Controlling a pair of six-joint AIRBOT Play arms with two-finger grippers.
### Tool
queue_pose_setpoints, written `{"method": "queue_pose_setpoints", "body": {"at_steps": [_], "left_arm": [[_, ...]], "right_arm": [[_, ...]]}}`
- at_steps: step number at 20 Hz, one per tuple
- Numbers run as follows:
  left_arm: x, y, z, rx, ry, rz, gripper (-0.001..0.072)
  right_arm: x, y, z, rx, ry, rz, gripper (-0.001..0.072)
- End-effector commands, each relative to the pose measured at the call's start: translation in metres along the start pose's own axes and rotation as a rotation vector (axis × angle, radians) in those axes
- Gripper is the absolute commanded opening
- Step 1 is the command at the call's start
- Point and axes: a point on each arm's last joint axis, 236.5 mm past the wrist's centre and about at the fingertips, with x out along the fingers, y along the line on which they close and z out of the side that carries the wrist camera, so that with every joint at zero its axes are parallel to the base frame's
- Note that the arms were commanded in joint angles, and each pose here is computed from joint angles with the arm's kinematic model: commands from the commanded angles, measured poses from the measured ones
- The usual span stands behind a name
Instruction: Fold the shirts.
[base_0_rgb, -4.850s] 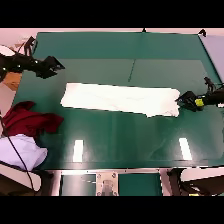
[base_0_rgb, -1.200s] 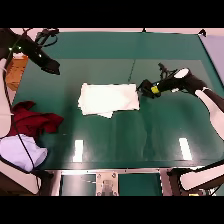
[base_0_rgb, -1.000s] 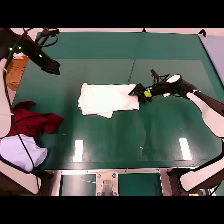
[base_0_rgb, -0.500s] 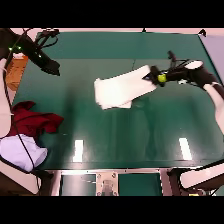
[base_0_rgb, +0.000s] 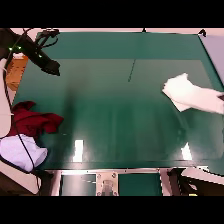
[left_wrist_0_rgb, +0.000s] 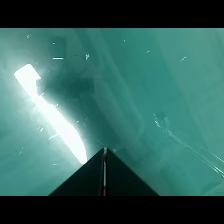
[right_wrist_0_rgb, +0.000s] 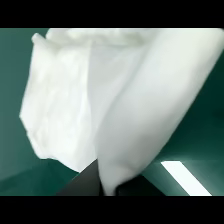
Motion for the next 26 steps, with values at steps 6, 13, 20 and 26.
{"method": "queue_pose_setpoints", "body": {"at_steps": [6,13,20,26], "left_arm": [[0.000,-0.008,0.005,-0.002,-0.023,-0.037,0.0026],[0.000,-0.008,0.006,-0.007,-0.025,-0.036,0.0025],[0.000,-0.008,0.006,-0.006,-0.025,-0.036,0.0026],[0.000,-0.008,0.006,-0.007,-0.024,-0.036,0.0026]], "right_arm": [[-0.051,-0.214,-0.063,0.479,-0.156,-0.218,0.0019],[-0.091,-0.246,-0.052,0.556,-0.322,-0.271,0.0018],[-0.062,-0.250,-0.080,0.699,-0.329,-0.214,0.0019],[-0.056,-0.215,-0.066,0.571,-0.245,-0.187,0.0275]]}}
